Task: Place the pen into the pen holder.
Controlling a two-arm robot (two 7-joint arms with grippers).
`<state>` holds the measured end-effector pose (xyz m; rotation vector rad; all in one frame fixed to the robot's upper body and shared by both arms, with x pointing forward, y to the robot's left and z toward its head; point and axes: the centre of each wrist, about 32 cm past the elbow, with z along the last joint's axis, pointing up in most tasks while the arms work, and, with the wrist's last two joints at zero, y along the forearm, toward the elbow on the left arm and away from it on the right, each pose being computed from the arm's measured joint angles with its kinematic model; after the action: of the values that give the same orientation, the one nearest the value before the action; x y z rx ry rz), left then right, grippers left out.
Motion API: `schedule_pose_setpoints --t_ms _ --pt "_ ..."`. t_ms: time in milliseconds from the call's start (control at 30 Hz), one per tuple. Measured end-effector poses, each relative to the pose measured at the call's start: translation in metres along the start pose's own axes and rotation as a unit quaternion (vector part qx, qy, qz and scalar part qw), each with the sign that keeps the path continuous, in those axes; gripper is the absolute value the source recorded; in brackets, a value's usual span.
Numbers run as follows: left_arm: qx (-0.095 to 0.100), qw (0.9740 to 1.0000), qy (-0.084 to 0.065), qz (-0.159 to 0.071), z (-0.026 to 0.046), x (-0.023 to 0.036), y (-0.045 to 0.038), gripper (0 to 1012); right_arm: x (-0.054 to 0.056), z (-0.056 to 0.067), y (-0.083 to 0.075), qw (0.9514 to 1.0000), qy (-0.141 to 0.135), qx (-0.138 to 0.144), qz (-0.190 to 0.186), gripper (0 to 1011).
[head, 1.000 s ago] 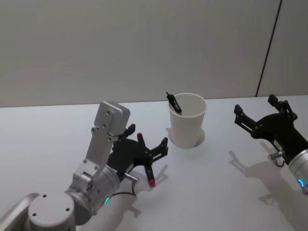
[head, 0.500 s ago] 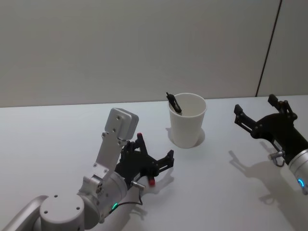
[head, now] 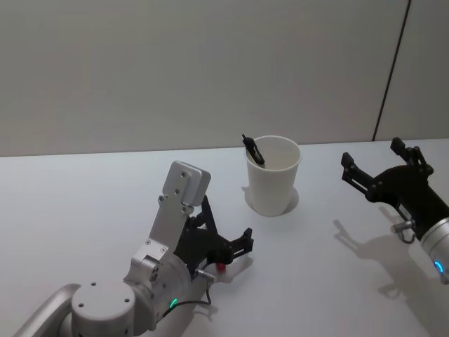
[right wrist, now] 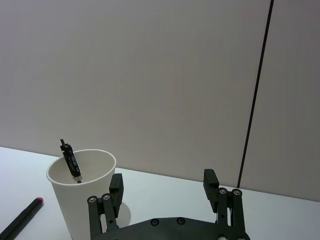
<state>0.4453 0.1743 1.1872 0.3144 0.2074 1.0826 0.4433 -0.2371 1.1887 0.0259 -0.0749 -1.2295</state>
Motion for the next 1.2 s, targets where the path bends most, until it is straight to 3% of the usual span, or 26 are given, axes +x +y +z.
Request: schedule_pose_setpoints --t_ms 500,1200 --pt "0.02 0.9993 -0.014 0.03 0.0028 -0.008 -0.0018 1001 0.0 0.0 0.0 1.0 0.0 0.0 0.0 1001" --pt "0.044 0.998 -0.032 0.034 0.0083 -0.0106 -0.007 1001 0.0 0.0 0.0 1.0 0.0 0.0 0.0 1001"
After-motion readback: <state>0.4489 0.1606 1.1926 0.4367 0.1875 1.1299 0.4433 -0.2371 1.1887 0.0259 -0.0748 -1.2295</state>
